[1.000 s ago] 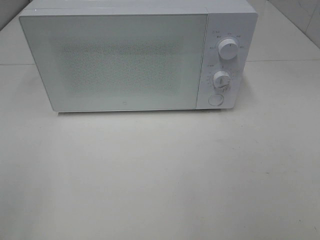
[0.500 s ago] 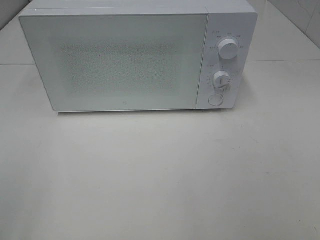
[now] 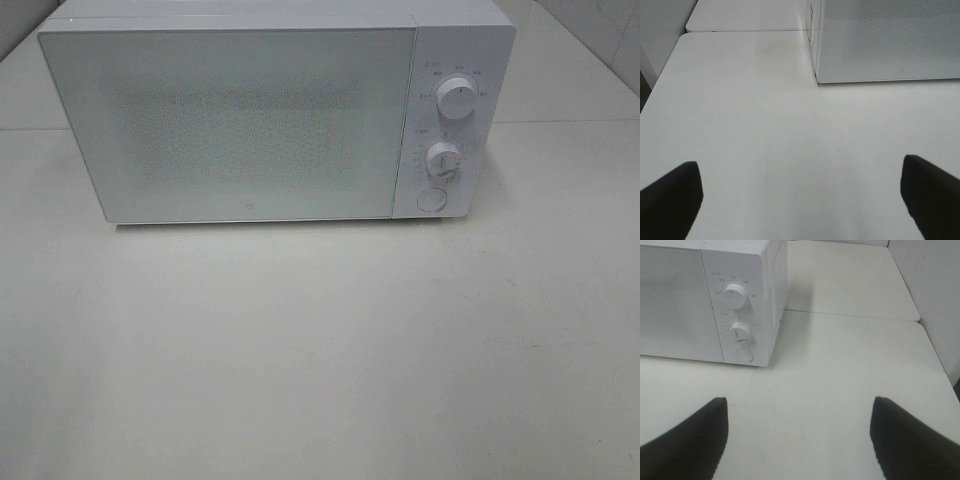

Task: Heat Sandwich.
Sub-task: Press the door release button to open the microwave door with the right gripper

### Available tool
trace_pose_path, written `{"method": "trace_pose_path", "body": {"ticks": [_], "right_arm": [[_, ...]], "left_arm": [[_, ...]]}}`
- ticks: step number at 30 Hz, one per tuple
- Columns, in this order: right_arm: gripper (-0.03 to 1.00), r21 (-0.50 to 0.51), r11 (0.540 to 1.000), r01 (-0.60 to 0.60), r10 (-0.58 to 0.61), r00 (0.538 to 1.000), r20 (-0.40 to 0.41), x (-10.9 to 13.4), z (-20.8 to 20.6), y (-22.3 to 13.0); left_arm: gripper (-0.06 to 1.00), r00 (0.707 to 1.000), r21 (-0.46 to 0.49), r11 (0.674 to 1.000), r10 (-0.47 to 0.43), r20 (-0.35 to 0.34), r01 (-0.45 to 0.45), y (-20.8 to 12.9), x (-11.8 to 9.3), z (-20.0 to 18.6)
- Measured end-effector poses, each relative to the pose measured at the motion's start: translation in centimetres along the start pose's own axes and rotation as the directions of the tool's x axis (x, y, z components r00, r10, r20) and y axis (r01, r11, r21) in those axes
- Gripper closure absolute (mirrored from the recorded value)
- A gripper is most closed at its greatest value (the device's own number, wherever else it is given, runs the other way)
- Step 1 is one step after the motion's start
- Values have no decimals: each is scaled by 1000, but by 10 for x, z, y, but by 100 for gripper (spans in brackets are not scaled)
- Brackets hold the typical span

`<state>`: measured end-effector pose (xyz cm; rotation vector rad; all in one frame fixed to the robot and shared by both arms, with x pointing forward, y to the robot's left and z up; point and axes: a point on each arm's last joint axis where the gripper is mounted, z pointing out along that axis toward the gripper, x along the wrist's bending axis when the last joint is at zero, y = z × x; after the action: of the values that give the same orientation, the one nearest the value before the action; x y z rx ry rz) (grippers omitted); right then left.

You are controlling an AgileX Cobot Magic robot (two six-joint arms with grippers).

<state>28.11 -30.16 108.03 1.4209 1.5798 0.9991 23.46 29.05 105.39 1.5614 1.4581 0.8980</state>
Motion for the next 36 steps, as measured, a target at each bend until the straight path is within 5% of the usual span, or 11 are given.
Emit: {"method": "trace_pose_path", "body": {"ticks": [15, 36], "right_arm": [[20, -28, 999, 25, -27, 998, -50, 13, 67, 33], [20, 36, 999, 0, 4, 994, -111, 30, 160, 32]], "left_arm": [[-5, 1000, 0, 1000, 0, 0, 0, 0, 0, 0], [-5, 1000, 0, 1000, 0, 0, 0, 0, 0, 0]]}}
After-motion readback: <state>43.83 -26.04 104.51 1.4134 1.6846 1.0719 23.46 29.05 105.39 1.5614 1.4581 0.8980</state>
